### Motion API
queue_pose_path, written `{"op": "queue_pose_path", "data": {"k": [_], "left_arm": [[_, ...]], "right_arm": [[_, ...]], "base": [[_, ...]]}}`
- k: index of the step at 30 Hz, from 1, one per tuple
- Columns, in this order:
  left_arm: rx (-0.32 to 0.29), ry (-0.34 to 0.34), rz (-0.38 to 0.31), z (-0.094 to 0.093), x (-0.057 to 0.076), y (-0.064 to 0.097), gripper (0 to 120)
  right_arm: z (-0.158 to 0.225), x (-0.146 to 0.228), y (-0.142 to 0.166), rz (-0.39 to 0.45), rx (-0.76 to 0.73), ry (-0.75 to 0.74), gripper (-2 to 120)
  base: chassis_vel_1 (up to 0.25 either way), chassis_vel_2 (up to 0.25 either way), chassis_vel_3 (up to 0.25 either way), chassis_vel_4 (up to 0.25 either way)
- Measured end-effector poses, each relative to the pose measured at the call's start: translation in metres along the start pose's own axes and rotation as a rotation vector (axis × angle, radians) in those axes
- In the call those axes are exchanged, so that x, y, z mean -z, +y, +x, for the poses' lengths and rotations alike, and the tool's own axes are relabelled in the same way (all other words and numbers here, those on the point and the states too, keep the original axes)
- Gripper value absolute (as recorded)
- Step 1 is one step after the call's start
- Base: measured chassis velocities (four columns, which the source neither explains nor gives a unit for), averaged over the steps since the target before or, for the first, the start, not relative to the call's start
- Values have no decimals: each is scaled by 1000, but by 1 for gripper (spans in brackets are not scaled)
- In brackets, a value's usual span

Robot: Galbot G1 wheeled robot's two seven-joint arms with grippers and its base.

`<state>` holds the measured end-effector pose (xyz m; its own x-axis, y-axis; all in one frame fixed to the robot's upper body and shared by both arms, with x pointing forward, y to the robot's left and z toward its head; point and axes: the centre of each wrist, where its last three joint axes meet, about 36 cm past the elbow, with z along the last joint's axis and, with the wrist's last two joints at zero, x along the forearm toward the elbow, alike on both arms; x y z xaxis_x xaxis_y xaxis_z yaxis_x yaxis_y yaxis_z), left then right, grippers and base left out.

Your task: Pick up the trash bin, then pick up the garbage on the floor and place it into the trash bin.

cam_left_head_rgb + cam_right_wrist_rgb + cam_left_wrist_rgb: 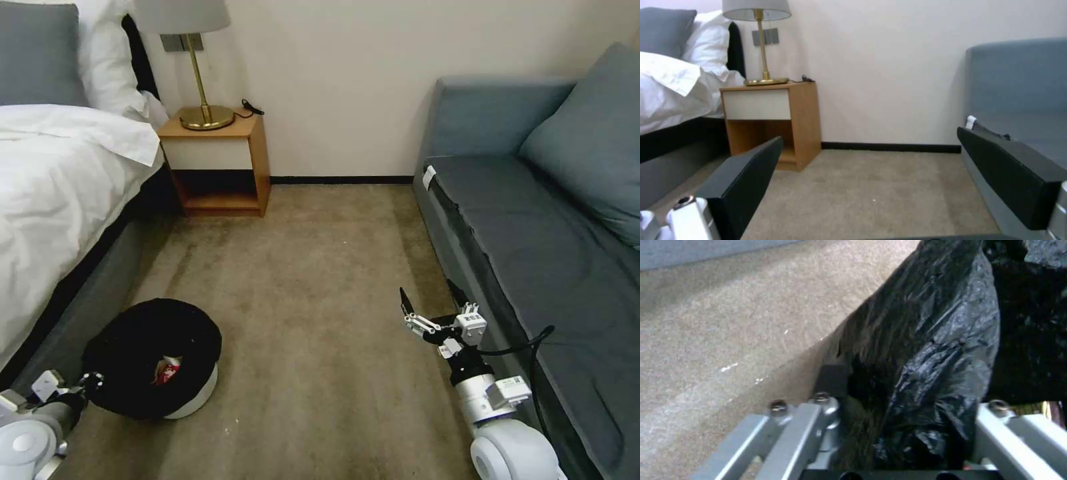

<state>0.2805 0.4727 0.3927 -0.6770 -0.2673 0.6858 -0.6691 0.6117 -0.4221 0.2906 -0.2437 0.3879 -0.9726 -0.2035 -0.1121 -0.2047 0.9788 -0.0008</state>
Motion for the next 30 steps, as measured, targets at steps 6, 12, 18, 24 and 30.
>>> {"op": "queue_pose_path", "data": {"k": [6,12,18,24,30], "left_arm": [[15,-4,-54,9,-2,0,53],[47,-178,-187,32,-14,-5,75],[59,-346,-298,48,-23,-6,98],[-43,-506,-357,63,-38,-14,100],[-210,-732,-524,83,-62,-22,100]], "right_arm": [[0,0,0,0,0,1,100],[0,0,0,-1,0,1,100],[0,0,0,-2,0,1,100],[0,0,0,-2,0,2,100],[-1,0,0,-2,0,2,100]], "base": [[0,0,0,0],[0,0,0,0],[0,0,0,0],[0,0,0,0],[0,0,0,0]]}}
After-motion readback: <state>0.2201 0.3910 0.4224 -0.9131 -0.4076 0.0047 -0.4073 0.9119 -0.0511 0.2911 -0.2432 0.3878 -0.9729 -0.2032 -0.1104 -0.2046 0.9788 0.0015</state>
